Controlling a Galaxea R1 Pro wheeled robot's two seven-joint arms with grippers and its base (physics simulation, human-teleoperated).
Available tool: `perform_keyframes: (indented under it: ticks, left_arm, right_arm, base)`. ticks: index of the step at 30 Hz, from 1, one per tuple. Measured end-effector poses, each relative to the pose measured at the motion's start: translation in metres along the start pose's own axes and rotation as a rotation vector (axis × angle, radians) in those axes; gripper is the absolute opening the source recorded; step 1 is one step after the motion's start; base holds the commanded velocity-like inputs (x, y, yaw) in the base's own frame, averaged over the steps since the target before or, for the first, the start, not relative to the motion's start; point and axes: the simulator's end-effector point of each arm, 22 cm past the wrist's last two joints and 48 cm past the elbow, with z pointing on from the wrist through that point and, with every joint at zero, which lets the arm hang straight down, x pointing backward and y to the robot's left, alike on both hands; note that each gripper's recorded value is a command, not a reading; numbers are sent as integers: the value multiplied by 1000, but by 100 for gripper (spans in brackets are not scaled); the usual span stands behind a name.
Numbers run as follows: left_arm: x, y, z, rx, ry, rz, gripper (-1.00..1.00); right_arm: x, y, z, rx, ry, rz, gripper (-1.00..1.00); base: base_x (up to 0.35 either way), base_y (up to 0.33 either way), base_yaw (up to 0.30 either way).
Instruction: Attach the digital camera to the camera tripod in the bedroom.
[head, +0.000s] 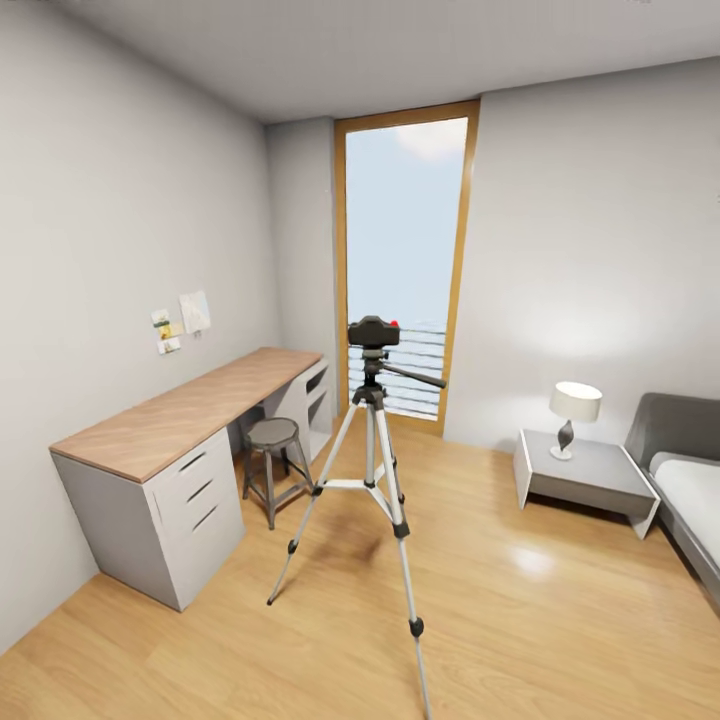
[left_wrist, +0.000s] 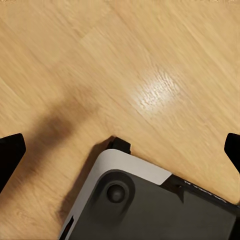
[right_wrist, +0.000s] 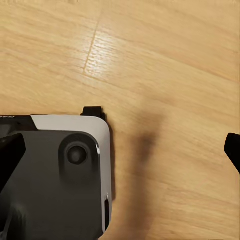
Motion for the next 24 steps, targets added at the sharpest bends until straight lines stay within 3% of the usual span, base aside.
perform_keyframes:
  ticks: [24]
  left_arm:
    - [-15, -7, -5, 19, -39, -4, 100]
  right_arm:
    - [-8, 0, -4, 0, -56, -4, 100]
  base:
    - [0, 0, 0]
